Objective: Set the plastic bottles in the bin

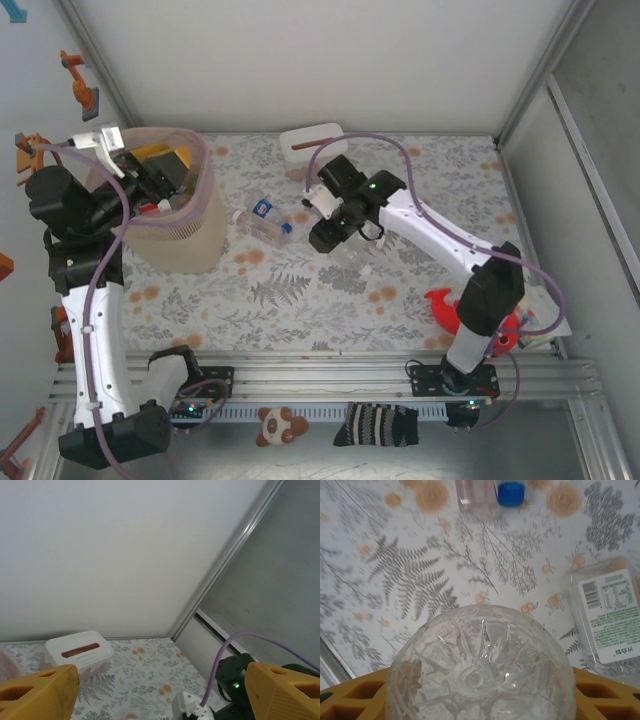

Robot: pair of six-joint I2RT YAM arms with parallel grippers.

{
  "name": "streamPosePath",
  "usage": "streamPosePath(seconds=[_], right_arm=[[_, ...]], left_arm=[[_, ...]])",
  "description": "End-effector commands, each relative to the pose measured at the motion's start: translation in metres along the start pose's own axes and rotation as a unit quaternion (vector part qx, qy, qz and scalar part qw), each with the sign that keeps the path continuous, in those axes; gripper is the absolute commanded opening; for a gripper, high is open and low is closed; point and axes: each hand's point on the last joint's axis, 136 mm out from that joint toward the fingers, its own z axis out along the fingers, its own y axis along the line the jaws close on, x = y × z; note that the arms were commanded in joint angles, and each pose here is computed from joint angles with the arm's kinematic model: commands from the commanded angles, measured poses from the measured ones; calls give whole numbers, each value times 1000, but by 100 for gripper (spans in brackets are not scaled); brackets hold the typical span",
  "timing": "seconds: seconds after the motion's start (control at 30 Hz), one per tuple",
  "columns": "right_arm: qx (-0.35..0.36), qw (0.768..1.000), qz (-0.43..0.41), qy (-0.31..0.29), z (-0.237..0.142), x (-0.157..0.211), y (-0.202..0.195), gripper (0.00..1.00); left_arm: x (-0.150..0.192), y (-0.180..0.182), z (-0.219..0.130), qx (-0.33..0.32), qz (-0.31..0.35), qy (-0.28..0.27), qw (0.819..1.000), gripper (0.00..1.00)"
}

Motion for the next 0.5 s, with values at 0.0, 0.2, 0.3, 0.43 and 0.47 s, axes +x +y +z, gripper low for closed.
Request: streamPosePath(seconds=[0.0,0.2,0.3,0.43,0.47], right_arm=[[-27,995,23,-92,-40,-31,14,58],[-41,976,9,-213,-100,-60,29,57],[-33,965,-3,-260,-126,-68,31,57],[-30,948,-29,-316,-155,-75,37,55],[-27,943,-32,-330,-162,-77,38,55]], left_arm=[[-5,-14,6,27,24,-3,999,85],[9,-36,27,75,24,33,996,84],[20,-52,40,110,27,57,992,83],[38,-77,54,161,44,89,982,83],[43,-84,58,176,48,97,978,83]])
